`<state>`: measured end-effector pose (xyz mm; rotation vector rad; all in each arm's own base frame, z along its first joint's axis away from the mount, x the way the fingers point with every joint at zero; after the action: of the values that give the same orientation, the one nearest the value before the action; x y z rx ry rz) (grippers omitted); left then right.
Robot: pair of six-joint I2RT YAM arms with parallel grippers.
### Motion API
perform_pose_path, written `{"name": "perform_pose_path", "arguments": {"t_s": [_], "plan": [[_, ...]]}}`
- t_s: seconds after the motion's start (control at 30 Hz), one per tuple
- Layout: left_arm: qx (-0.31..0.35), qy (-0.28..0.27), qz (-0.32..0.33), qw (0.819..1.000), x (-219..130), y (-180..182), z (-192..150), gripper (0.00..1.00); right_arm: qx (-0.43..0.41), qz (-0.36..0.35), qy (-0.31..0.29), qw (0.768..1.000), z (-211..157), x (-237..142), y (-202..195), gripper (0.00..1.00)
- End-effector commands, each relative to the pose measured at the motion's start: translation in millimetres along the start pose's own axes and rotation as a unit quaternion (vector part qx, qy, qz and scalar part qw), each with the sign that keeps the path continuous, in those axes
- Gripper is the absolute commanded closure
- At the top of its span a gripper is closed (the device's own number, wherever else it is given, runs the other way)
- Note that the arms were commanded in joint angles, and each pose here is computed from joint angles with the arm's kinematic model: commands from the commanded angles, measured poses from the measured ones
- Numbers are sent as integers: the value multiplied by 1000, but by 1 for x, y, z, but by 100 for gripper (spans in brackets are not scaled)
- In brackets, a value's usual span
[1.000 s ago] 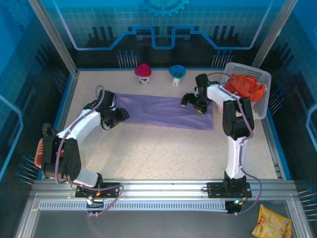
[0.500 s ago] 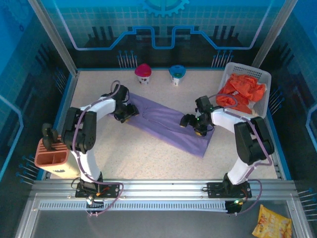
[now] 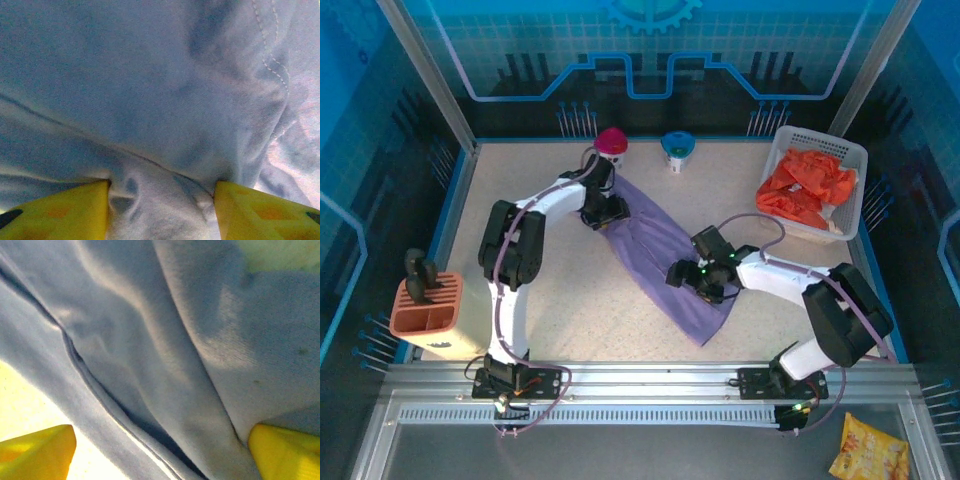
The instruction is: Fold and stack the t-shirts
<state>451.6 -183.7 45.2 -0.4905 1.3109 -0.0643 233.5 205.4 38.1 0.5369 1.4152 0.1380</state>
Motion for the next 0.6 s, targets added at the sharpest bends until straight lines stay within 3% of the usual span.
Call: {"name": "perform_pose_path", "arguments": {"t_s": [0.0, 0.3, 0.57], "plan": [[33, 39, -8, 999, 10, -21, -17, 43, 21, -65, 52, 996, -42, 15, -26, 8], [70, 68, -31, 995, 30, -65, -18, 43, -24, -50, 65, 996, -66, 33, 16, 8], [75, 77, -41, 993, 39, -77, -22, 43, -40, -35, 68, 996, -67, 42, 38, 8]]}}
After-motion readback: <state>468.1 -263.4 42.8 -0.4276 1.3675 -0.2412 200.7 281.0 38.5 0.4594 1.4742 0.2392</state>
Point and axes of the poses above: each hand's point on the last joint's axis, 136 mm out from that joint toward the fingers, its own x axis out along the fingers, its own y axis along the line the jaws close on, z = x × y, the point moved 1 cm from there along -x, back along the fingers
